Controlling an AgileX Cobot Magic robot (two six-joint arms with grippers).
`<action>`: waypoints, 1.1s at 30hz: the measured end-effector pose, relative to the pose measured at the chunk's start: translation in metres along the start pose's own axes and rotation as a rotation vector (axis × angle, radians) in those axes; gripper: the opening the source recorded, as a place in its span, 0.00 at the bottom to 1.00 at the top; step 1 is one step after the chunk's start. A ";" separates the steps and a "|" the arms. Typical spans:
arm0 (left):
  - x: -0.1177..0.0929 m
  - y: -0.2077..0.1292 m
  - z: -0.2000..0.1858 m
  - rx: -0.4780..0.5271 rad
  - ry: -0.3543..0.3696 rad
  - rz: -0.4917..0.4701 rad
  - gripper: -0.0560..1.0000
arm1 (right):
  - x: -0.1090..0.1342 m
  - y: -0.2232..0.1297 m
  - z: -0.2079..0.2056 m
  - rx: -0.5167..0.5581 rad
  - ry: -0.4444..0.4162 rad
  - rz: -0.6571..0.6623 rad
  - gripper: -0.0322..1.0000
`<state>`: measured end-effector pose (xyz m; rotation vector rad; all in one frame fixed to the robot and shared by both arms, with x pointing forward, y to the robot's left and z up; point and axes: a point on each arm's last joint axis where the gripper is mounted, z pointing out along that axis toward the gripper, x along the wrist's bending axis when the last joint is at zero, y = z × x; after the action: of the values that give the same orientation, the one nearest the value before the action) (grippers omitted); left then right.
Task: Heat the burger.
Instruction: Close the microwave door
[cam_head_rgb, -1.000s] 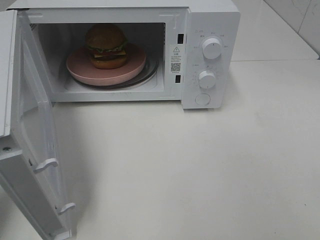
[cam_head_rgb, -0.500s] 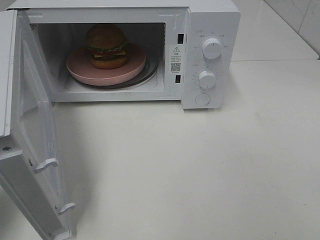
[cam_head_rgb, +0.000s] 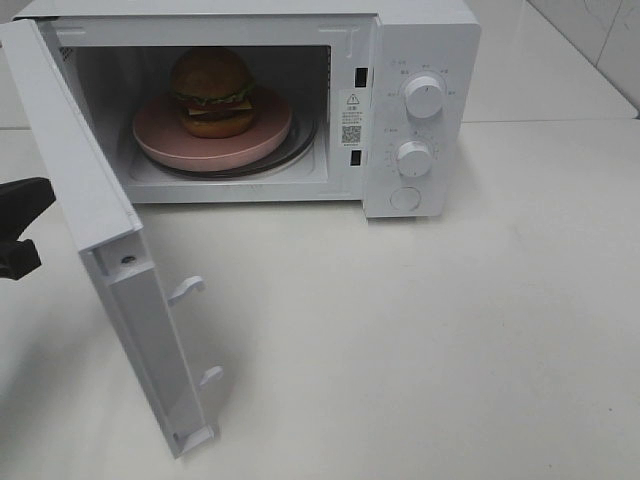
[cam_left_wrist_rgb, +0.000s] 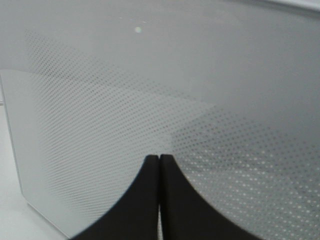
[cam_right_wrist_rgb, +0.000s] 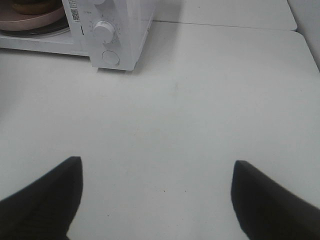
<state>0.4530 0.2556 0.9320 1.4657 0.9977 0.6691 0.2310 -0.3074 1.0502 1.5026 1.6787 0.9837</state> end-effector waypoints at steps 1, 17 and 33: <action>0.000 0.000 0.000 0.000 0.000 0.000 0.05 | 0.000 0.000 0.000 0.000 0.000 0.000 0.77; -0.014 -0.001 0.050 -0.010 -0.055 -0.025 0.05 | 0.000 0.000 0.000 0.000 0.000 0.000 0.77; -0.032 0.008 0.104 -0.059 -0.063 -0.049 0.05 | 0.000 0.000 0.000 0.000 0.000 0.000 0.77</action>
<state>0.5291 0.1772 0.9285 1.3978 0.9547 0.6090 0.2310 -0.3074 1.0502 1.5026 1.6787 0.9837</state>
